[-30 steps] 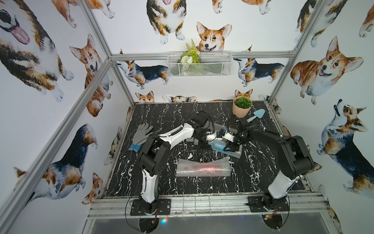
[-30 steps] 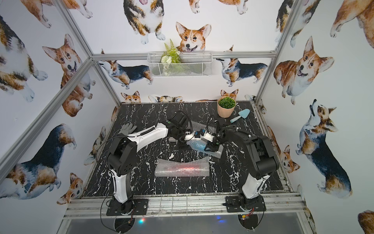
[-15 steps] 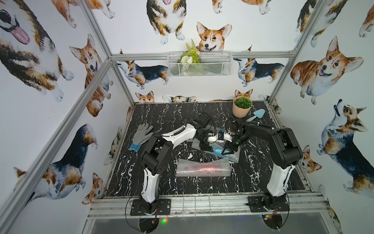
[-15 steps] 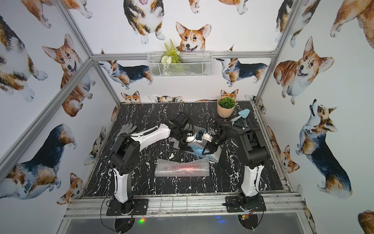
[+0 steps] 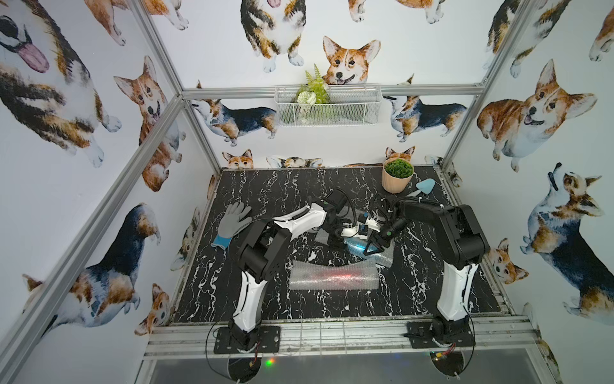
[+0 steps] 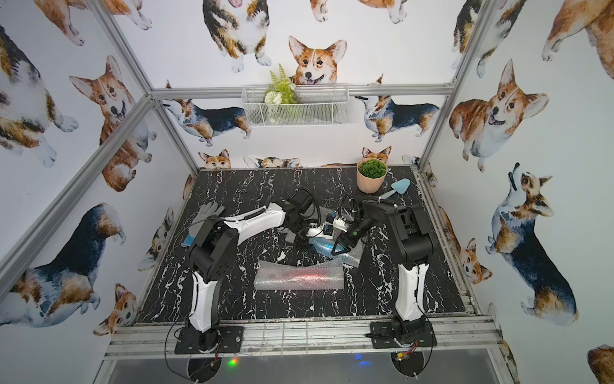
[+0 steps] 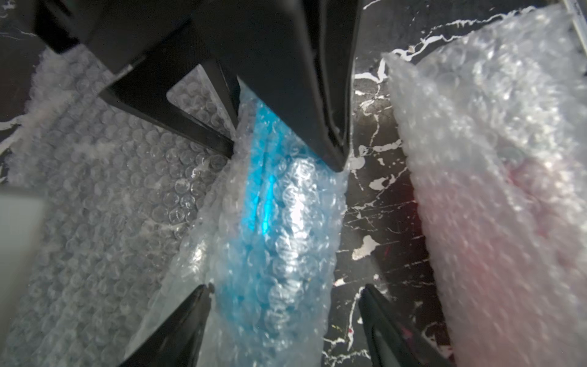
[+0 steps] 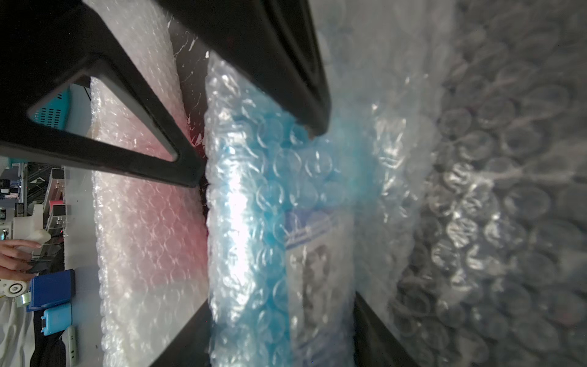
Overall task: Wrap wine bottles in bubble wrap
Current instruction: Wrap the wine bottle in bubble wrap.
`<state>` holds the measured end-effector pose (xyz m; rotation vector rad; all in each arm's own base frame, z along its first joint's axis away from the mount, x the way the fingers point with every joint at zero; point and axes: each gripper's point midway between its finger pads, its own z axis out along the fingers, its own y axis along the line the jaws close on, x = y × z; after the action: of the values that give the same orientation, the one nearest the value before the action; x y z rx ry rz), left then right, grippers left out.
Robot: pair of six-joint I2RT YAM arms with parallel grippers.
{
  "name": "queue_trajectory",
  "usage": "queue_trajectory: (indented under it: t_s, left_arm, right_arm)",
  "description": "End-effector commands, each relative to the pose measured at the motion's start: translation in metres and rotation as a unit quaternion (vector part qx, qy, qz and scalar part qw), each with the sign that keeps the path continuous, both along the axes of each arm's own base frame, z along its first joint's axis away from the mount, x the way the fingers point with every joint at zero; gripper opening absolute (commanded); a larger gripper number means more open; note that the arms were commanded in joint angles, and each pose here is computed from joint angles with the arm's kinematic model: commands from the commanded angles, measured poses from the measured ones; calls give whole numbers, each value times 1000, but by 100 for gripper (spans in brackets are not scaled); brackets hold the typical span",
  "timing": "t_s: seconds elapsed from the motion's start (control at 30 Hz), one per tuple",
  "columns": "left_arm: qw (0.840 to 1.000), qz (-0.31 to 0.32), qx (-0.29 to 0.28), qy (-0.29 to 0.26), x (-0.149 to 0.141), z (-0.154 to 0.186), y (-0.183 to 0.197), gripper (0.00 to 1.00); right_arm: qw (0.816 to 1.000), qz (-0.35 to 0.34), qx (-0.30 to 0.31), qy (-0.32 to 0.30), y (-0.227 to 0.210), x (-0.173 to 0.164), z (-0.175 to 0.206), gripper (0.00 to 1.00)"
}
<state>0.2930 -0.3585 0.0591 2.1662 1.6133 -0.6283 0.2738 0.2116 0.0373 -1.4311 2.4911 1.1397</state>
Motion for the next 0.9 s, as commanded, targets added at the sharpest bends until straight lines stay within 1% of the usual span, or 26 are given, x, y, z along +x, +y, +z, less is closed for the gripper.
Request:
queue_trajectory:
  t_s: [0.0, 0.1, 0.2, 0.27, 0.4, 0.47, 0.6, 0.67, 0.77, 0.87]
  left_arm:
    - [1000, -17, 6, 11, -5, -6, 1, 76]
    - [1000, -17, 13, 16, -6, -10, 2, 74]
    - [999, -15, 22, 18, -5, -14, 4, 72]
    - [999, -14, 29, 23, -5, -18, 5, 69]
    - [999, -12, 38, 37, -7, -24, 6, 56]
    - [998, -11, 45, 41, -7, -27, 7, 54]
    - [997, -6, 57, 57, -6, -28, 9, 53]
    - [996, -5, 59, 69, -6, -26, 9, 53]
    - [994, -3, 71, 88, -7, -25, 11, 52]
    - [992, 1, 77, 103, -8, -25, 12, 52]
  right_arm:
    - [1000, 0, -12, 7, -4, -2, 0, 68]
    - [1000, -2, -10, 10, -3, -3, 2, 70]
    - [1000, -10, -7, -7, -4, 2, 6, 73]
    - [999, -22, -8, -36, -8, 10, 14, 76]
    - [994, -49, -19, -95, -23, 26, 29, 79]
    - [990, -64, -20, -127, -29, 31, 39, 80]
    - [976, -85, -47, -197, -44, 33, 50, 81]
    - [967, -92, -44, -235, -49, 29, 59, 81]
    - [950, -92, -16, -296, -46, 14, 74, 81]
    - [932, -63, -13, -357, -41, -12, 77, 82]
